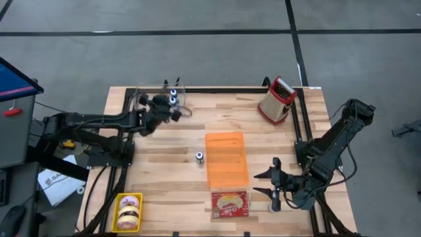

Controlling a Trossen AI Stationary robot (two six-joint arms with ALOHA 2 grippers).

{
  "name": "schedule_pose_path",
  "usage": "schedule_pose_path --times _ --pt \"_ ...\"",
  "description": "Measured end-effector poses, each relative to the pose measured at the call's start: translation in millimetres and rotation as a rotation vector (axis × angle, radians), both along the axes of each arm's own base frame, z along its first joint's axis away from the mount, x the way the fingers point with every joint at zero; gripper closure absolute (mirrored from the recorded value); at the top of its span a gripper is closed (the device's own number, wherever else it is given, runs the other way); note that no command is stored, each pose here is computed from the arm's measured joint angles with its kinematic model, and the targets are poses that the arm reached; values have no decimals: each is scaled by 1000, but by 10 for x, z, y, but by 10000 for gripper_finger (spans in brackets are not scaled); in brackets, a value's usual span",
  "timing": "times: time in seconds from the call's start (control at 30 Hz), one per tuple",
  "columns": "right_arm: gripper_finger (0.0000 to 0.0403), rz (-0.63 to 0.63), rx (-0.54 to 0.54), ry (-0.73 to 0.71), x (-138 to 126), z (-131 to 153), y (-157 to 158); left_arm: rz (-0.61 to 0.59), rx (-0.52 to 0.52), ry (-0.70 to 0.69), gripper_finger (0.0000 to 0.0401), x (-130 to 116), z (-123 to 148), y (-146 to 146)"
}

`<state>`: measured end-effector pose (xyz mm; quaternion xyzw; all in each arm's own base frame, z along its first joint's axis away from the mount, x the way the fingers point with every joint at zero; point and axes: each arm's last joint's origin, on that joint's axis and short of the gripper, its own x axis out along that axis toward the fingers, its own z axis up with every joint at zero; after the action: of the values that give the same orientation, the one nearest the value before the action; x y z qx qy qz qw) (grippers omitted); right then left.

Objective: Pick & Place Food Item
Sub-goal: Put the blue food coloring bottle into the transparent bin

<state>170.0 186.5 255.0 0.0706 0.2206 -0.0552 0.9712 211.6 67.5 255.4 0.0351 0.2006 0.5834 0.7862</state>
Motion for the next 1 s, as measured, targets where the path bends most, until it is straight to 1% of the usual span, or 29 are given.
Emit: schedule_pose_path --times 0.17,0.27,0.43,0.53,0.8,1.0 --pt "207 7 0 4 -25 -5 15 47 6 -143 394 -236 -40 320" --pt "207 6 0 4 -25 -6 14 69 13 -205 395 -377 -43 485" --pt "207 1 -2 4 -21 -7 8 99 -42 -278 395 -538 -106 726" --pt "207 -6 -5 6 -8 -9 -6 107 -90 -286 395 -558 -193 846" --pt "207 -8 -16 10 -10 -15 -12 135 -127 -330 395 -495 -373 1078" --pt "207 -4 -21 14 -20 -18 -8 183 -163 -343 395 -454 -550 1206"
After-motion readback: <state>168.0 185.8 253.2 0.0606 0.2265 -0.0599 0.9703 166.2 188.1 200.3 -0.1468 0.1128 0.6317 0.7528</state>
